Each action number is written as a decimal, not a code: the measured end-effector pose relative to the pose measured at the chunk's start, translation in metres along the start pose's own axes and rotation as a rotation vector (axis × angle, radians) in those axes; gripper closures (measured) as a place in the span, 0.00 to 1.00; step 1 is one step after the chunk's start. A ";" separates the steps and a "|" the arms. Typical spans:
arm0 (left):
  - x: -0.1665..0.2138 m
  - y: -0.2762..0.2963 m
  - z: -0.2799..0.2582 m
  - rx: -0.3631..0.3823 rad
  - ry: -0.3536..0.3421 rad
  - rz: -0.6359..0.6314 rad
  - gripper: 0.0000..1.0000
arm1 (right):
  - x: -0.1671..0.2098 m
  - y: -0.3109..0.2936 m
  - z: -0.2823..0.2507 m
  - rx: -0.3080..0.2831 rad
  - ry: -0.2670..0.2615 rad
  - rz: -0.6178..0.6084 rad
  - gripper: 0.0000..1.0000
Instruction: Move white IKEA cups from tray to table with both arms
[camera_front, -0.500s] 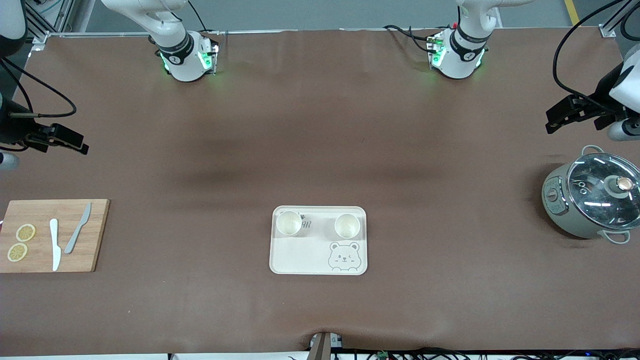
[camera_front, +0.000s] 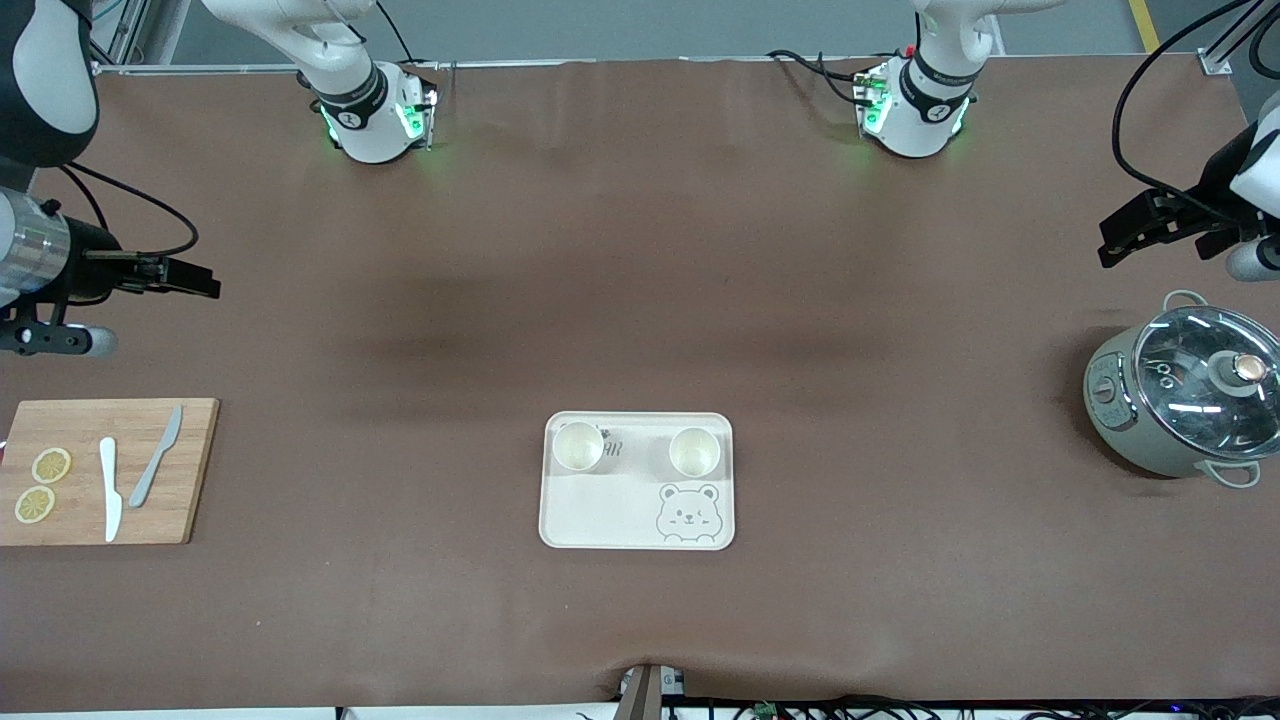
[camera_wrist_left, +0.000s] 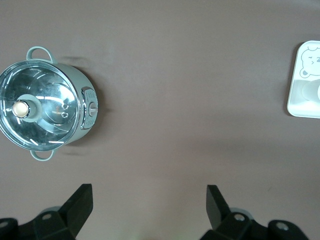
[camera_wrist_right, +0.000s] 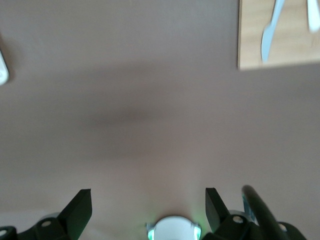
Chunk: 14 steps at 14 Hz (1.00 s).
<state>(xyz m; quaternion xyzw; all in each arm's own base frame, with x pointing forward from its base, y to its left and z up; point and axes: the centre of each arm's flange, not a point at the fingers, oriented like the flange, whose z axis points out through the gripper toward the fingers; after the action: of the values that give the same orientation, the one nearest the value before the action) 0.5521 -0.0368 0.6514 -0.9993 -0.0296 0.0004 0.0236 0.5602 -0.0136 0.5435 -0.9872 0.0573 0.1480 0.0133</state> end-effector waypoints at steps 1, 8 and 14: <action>0.000 -0.001 0.000 0.000 0.000 -0.003 0.00 | -0.006 0.000 -0.008 0.000 -0.005 0.011 0.00; 0.007 0.024 0.021 0.000 -0.039 0.043 0.00 | 0.012 -0.005 -0.027 -0.006 0.076 0.026 0.00; 0.018 0.118 0.085 0.006 -0.133 -0.025 0.00 | 0.001 -0.003 -0.079 -0.022 0.189 0.029 0.00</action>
<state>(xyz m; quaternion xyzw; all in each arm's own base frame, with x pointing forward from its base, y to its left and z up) 0.5768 -0.1497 0.5610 -0.9965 -0.0436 0.0667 0.0248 0.5842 -0.0138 0.6191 -0.9960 0.0708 0.0552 -0.0050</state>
